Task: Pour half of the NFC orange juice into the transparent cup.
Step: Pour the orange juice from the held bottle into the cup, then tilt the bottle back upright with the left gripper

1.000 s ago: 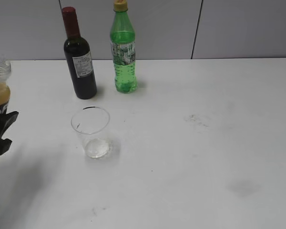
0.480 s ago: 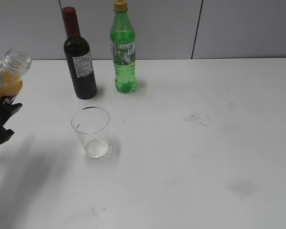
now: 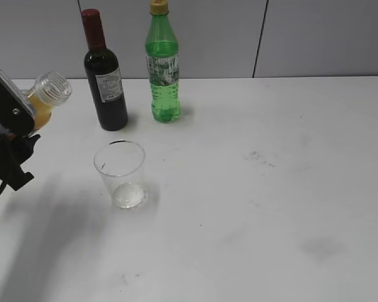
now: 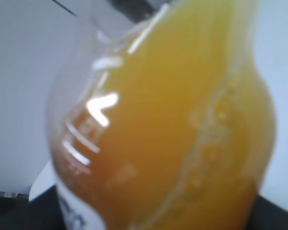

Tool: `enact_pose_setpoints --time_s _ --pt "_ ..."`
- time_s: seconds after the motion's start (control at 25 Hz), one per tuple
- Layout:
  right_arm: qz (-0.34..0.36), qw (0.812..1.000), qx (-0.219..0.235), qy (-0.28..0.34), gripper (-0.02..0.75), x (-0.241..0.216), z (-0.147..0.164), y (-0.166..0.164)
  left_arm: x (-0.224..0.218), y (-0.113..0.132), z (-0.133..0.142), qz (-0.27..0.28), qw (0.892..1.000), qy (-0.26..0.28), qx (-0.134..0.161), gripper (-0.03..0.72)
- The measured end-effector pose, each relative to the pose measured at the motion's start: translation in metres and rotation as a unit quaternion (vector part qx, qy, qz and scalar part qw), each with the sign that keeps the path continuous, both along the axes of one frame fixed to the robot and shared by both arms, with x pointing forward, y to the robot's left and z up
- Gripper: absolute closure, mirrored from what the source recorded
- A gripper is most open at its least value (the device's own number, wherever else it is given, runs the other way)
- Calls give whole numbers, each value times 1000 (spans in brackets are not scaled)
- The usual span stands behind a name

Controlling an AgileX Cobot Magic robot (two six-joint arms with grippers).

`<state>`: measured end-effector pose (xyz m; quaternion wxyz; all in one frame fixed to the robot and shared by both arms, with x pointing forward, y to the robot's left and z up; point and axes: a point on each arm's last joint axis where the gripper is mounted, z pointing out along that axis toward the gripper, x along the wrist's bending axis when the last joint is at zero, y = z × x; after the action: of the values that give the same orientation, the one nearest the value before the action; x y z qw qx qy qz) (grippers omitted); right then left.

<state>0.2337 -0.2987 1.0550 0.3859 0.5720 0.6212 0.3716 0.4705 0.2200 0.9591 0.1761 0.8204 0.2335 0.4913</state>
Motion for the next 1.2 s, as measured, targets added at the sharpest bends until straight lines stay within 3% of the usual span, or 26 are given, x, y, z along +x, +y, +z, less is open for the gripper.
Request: enact_pose_setpoints --time_s 0.2,0.52,0.88,1.2 --pt "0 1000 0 0 147 0 0 0 1 -3 -5 -10 999 -5 53 218" --pt "0 1000 0 0 147 0 0 0 2 -5 -9 -7 994 -15 107 218" --pt "0 1000 0 0 147 0 0 0 10 -9 -7 -13 991 -11 133 218" --pt "0 1000 0 0 147 0 0 0 15 -28 -12 -39 982 -12 182 218"
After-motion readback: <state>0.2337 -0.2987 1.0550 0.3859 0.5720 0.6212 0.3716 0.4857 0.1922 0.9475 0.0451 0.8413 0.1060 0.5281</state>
